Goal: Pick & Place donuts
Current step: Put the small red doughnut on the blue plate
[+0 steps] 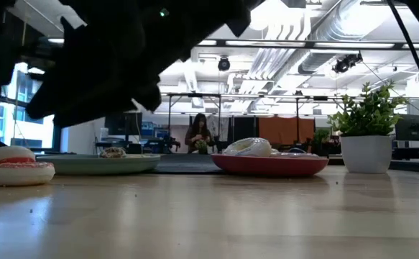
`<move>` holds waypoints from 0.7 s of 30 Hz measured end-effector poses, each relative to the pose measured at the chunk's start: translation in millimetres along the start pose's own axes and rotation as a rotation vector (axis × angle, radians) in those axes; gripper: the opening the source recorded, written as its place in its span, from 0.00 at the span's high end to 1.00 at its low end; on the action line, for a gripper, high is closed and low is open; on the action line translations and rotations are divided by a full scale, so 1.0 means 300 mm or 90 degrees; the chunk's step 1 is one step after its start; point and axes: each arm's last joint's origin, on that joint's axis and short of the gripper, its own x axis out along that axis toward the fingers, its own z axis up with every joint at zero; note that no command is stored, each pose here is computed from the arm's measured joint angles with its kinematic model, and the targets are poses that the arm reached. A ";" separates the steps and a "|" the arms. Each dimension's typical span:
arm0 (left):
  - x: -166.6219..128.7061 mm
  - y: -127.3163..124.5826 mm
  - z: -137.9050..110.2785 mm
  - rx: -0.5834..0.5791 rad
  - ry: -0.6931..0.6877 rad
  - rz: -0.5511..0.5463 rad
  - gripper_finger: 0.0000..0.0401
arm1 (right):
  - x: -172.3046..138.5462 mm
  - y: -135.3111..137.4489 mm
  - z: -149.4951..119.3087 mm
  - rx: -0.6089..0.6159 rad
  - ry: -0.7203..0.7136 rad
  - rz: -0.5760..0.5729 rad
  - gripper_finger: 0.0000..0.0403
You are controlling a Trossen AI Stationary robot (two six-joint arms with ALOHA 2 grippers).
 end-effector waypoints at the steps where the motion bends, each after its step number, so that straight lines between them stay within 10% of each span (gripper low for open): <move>1: 0.000 -0.011 -0.009 0.000 0.017 -0.032 1.00 | 0.008 0.003 -0.005 0.004 -0.004 0.000 0.57; 12: 0.002 -0.049 -0.077 -0.036 0.146 0.023 1.00 | 0.016 -0.028 0.003 0.159 -0.027 -0.027 0.57; 21: 0.052 -0.048 -0.075 -0.021 0.152 0.021 1.00 | 0.068 -0.171 0.011 0.544 -0.075 0.027 0.57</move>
